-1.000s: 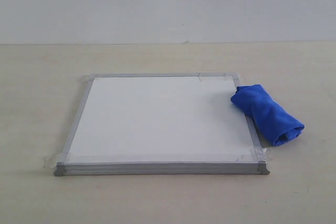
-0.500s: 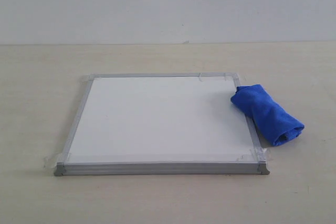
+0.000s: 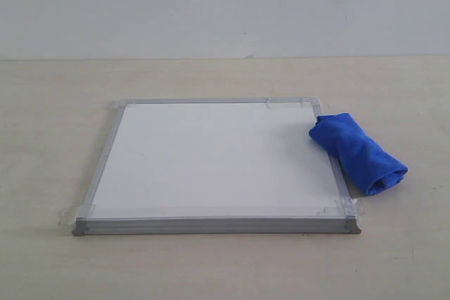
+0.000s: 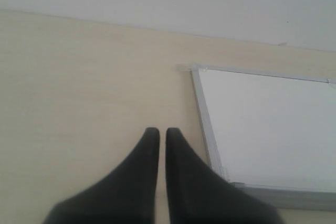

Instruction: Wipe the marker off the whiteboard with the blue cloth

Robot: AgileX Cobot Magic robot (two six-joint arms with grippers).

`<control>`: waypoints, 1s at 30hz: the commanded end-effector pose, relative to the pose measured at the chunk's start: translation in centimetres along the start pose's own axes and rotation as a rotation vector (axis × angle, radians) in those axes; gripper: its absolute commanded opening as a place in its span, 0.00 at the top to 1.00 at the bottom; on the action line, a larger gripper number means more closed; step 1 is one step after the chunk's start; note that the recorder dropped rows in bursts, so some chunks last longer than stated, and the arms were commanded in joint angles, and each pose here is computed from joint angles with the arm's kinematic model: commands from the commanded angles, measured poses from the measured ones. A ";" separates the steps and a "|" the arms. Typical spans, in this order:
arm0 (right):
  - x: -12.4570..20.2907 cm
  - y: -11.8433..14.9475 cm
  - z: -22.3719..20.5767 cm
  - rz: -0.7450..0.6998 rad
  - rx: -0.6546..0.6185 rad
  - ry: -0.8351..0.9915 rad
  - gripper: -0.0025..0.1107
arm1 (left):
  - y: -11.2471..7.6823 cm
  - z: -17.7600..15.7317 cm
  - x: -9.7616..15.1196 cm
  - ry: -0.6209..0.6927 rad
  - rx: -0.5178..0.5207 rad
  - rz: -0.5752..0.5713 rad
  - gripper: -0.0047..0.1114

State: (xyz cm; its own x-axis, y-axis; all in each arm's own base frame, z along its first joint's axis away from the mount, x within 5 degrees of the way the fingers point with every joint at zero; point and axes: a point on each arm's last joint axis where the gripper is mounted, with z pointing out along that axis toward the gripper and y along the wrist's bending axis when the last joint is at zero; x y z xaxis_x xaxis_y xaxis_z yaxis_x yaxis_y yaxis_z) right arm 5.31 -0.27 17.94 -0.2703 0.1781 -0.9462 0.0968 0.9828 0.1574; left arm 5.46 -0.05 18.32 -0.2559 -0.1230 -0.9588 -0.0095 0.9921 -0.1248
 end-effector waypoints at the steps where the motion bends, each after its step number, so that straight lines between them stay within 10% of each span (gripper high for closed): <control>1: -0.1 0.0 0.0 -0.006 -0.004 -0.011 0.98 | 0.0 0.0 0.0 -0.003 -0.004 -0.006 0.92; 30: -0.4 0.1 0.0 -0.020 -0.006 -0.041 0.98 | 0.0 -0.1 0.0 -0.016 -0.002 -0.012 0.92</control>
State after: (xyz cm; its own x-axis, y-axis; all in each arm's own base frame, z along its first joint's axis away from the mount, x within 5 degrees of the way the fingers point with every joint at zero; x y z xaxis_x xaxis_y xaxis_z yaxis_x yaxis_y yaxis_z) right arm 5.31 -0.27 17.94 -0.2703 0.1781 -0.9462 0.0968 0.9828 0.1574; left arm 5.39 -0.04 18.38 -0.2443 -0.1222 -0.9620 -0.0101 0.9923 -0.1235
